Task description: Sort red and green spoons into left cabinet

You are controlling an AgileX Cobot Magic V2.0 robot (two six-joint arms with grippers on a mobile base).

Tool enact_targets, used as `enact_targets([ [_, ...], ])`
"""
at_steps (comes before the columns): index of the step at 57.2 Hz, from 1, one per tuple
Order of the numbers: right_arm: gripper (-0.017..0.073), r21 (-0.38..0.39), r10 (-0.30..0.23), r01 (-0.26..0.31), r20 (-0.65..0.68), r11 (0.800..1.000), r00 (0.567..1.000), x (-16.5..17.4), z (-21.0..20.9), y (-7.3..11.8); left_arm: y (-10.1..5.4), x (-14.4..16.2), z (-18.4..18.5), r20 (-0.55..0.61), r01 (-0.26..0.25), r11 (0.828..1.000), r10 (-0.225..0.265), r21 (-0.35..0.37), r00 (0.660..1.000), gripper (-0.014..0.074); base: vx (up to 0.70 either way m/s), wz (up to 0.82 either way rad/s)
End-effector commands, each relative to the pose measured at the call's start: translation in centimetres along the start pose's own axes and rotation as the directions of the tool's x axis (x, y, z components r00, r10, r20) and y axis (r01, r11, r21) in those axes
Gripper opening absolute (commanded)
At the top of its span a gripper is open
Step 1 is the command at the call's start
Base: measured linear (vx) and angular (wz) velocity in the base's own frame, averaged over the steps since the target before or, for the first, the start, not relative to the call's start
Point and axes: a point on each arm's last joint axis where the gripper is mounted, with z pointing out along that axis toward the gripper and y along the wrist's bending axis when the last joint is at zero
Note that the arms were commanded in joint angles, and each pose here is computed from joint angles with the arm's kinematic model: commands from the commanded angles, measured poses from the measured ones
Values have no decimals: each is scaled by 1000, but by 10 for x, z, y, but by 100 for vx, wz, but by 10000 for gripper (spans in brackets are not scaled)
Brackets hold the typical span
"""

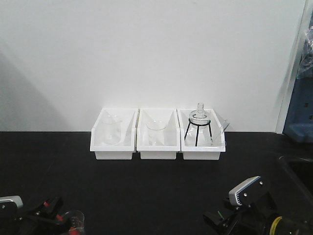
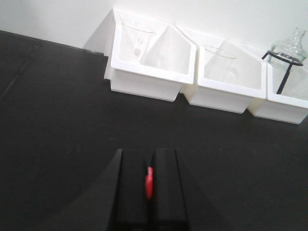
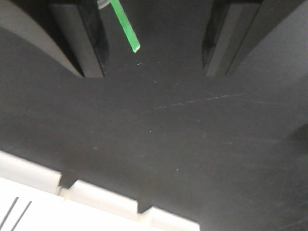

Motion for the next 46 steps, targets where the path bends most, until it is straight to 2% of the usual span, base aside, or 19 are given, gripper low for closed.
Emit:
enact_targets([
  [1, 487, -11, -19, 20, 102, 1000, 995, -20, 4, -4, -9, -21, 1, 134, 2, 999, -8, 48, 991, -6, 0, 0],
  [24, 467, -15, -8, 8, 47, 1000, 999, -6, 17, -7, -10, -24, 1, 162, 0, 998, -9, 58, 987, -6, 0, 0],
  [30, 418, -12, -14, 14, 39, 1000, 999, -5, 17, -8, -10, -24, 1, 162, 0, 998, -9, 58, 987, -6, 0, 0],
  [41, 270, 5, -18, 18, 4, 1000, 1000, -2, 18, -9, -10, -24, 1, 162, 0, 998, -9, 58, 987, -6, 0, 0],
  [46, 195, 7, -35, 35, 0, 999, 999, -1, 18, -9, -10, -24, 1, 163, 0, 998, -10, 57, 987, -6, 0, 0],
])
